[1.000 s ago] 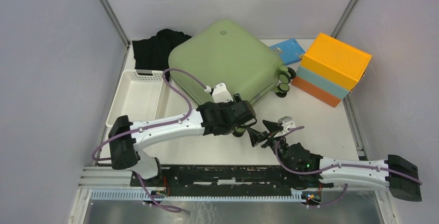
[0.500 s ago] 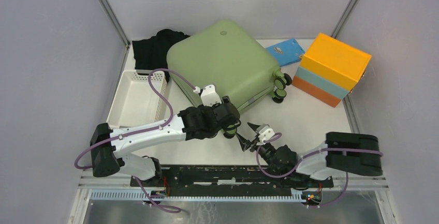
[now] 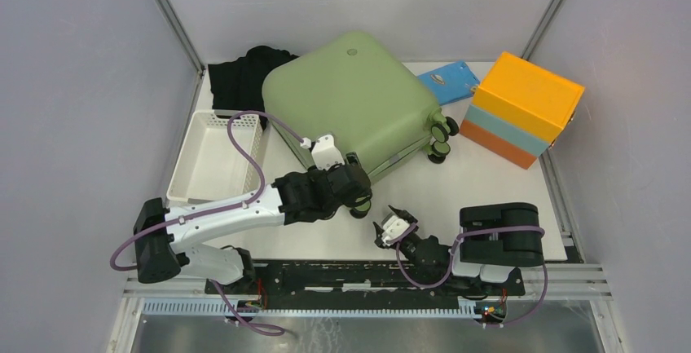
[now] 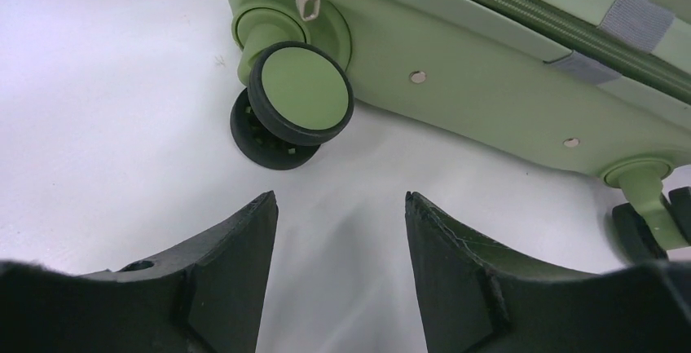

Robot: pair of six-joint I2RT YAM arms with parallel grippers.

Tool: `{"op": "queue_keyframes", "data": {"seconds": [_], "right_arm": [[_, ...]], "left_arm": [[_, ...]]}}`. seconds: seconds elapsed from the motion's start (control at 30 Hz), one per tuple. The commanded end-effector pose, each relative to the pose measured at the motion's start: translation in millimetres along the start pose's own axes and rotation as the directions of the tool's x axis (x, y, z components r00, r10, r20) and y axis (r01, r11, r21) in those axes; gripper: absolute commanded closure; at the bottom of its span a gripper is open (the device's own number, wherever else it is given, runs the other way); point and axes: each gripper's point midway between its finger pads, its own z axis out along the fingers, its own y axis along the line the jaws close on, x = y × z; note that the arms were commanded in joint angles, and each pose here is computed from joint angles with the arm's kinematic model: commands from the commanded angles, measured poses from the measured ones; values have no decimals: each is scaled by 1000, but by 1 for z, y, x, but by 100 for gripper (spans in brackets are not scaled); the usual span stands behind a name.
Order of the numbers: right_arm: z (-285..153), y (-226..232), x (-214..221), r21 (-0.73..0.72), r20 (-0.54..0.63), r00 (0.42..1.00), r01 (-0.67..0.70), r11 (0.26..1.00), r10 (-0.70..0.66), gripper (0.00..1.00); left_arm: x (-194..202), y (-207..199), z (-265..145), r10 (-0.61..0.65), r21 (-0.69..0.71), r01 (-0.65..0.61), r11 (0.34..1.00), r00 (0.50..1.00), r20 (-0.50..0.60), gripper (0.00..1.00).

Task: Open, take out, and arrange the luggage
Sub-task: Adjust the luggage at the center of the board.

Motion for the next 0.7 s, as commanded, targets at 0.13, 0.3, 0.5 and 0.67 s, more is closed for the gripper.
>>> {"op": "queue_keyframes", "data": {"seconds": [0.13,0.3,0.5,0.67], "right_arm": [[-4,-26,-71,72,271,951,-177,982,151,34],[5,-19,-91,75,317,940,-157,985,126,34],[18,7,-90,18,230,973,10,1000,-14,27],[13,-9,-104,75,300,952,-79,994,53,29]], "left_arm": [[-41,-33,-19,-96,153,79,985,990,104,78],[-43,-34,-21,-102,160,86,983,990,100,78],[-44,-38,-23,-99,170,82,982,990,97,78],[-46,-38,-23,-102,169,84,982,990,99,78]]}}
